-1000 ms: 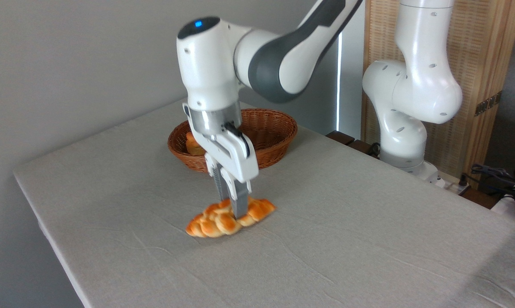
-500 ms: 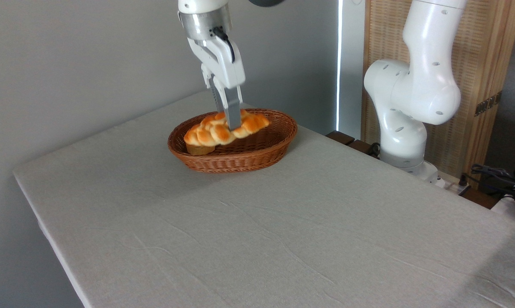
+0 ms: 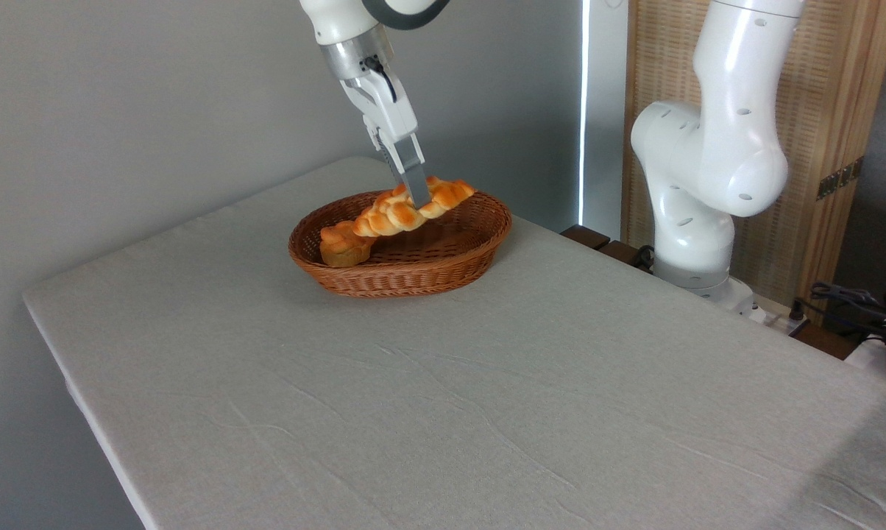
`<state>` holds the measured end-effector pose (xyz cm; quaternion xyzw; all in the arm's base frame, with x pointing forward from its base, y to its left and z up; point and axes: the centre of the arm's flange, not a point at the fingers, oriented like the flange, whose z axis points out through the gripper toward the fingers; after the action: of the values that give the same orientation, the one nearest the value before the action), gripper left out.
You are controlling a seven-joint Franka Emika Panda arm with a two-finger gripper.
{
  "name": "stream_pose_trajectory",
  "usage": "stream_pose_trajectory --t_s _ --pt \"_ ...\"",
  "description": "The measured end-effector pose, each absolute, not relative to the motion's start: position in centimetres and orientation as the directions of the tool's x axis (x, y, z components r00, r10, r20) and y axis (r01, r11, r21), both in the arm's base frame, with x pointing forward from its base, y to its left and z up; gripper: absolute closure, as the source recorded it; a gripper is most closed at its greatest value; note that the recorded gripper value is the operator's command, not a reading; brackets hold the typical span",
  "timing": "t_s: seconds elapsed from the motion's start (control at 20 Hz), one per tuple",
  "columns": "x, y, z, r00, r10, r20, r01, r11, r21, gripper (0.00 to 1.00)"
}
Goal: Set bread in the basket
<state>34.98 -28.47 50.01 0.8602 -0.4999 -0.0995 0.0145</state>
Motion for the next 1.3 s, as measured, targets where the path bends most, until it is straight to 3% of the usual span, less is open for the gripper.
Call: stream_pose_trajectory --t_s 0.65,0.8,0.95,1.1,1.3 --pt "35.4 -28.1 49.7 0.491 -0.856 -0.162 -0.85 -0.512 0.129 0.0" --pt "36.3 -27.6 51.0 0.513 -0.848 -0.134 -0.842 -0.527 0.116 0.0" --pt "40.2 -24.6 55.1 0.601 -0.798 -0.051 -0.793 -0.603 0.084 0.0" --pt "46.7 -17.8 59.1 0.697 -0.716 0.032 -0.717 -0.695 0.057 0.0" --pt "55.0 -9.0 60.8 0.764 -0.638 0.096 -0.644 -0.763 0.05 0.0"
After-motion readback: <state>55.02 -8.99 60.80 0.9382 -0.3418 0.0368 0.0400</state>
